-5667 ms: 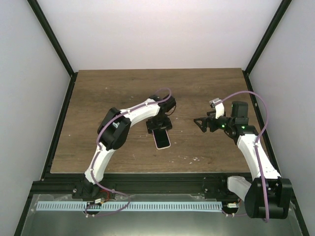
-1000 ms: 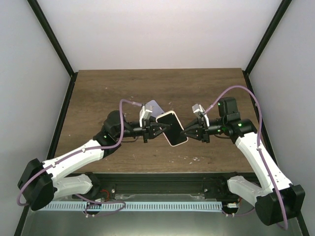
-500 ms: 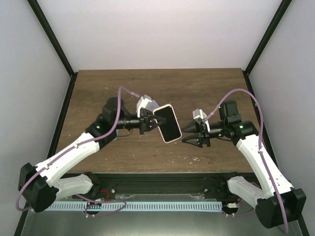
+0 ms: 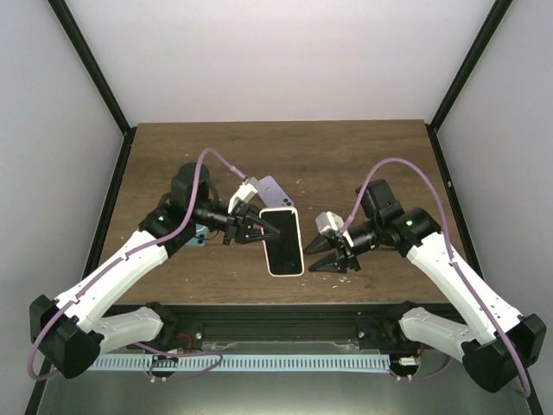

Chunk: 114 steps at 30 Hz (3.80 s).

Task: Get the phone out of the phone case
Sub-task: Remove the phone case from the phone.

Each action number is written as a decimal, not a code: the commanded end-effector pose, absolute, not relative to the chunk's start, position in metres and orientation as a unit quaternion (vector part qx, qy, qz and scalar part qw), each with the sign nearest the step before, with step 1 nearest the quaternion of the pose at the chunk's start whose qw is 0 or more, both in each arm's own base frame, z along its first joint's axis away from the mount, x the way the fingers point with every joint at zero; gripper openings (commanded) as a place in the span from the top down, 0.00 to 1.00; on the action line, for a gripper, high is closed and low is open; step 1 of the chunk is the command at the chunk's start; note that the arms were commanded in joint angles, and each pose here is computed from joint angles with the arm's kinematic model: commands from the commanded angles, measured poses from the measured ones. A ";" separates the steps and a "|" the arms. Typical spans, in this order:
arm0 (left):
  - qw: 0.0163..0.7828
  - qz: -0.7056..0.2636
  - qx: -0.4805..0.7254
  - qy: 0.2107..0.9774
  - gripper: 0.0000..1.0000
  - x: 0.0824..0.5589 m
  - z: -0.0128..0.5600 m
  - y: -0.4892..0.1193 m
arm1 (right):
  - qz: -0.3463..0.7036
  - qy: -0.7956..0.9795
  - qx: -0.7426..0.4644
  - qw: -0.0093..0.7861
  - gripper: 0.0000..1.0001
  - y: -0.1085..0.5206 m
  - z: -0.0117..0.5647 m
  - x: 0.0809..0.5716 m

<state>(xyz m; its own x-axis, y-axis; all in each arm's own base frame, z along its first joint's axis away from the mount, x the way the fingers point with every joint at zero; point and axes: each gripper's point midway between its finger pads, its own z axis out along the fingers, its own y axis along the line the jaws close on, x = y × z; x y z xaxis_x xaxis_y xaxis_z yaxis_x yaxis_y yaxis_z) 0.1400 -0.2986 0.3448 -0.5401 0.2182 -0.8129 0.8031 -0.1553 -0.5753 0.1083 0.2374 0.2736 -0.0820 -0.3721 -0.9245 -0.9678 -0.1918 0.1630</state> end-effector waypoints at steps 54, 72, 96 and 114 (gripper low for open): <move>0.198 -0.667 0.414 0.587 1.00 0.145 0.321 -0.300 | 0.406 0.506 -0.689 0.323 0.80 0.261 0.270 0.102; 0.153 -0.686 0.411 0.580 1.00 0.134 0.326 -0.297 | 0.293 0.443 -0.751 0.392 0.82 0.274 0.286 0.139; 0.153 -0.700 0.425 0.553 1.00 0.119 0.343 -0.292 | 0.310 0.504 -0.661 0.461 0.86 0.280 0.297 0.201; 0.120 -0.664 0.415 0.611 1.00 0.126 0.288 -0.313 | 0.483 0.523 -0.554 0.431 0.68 0.280 0.348 0.197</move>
